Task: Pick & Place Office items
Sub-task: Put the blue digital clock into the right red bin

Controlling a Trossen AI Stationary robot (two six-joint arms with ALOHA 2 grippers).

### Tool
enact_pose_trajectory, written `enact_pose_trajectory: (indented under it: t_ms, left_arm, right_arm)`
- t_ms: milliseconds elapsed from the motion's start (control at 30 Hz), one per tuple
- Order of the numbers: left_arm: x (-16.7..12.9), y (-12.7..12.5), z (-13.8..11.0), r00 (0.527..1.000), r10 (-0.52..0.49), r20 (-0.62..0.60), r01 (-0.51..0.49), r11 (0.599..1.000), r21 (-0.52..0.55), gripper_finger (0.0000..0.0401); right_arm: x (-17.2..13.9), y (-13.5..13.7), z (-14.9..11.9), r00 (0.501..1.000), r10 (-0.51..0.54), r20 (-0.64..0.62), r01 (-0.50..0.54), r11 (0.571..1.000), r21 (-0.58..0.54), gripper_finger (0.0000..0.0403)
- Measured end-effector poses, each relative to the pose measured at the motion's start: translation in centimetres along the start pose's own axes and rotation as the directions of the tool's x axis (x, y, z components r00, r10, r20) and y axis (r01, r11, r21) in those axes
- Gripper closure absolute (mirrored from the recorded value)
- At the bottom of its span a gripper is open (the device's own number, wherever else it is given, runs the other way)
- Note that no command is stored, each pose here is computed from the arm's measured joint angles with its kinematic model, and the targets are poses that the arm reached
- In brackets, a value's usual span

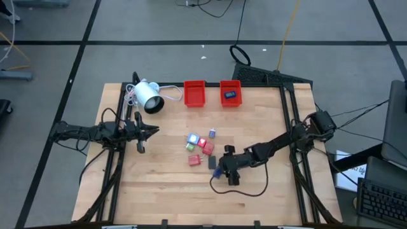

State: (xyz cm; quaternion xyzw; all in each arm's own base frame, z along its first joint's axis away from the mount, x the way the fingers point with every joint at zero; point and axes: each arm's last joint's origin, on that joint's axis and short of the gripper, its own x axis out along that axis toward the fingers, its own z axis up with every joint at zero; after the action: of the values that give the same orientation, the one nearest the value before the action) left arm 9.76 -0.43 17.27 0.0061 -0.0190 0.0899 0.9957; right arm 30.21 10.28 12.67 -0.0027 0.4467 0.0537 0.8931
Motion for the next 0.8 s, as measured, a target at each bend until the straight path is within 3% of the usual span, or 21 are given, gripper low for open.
enact_pose_trajectory:
  t_ms: [267,533,700,800]
  left_arm:
    - [0.0,0.0,0.0,1.000,0.000,0.000,0.000,1.000,0.000,0.0354]
    - [0.0,0.0,0.0,1.000,0.000,0.000,0.000,1.000,0.000,0.0354]
    - [0.0,0.0,0.0,1.000,0.000,0.000,0.000,1.000,0.000,0.0354]
    - [0.0,0.0,0.0,1.000,0.000,0.000,0.000,1.000,0.000,0.0354]
  right_arm:
    - [-2.0,0.4,0.5,0.993,0.118,0.008,-0.118,0.993,0.009,0.0206]
    - [-3.6,1.3,1.2,0.986,0.151,0.065,-0.148,0.988,-0.052,0.0206]
    - [-3.1,2.2,0.8,0.995,0.035,0.089,-0.018,0.983,-0.183,0.0206]
    - [-2.5,2.7,0.1,0.998,0.027,0.053,-0.012,0.961,-0.277,0.0206]
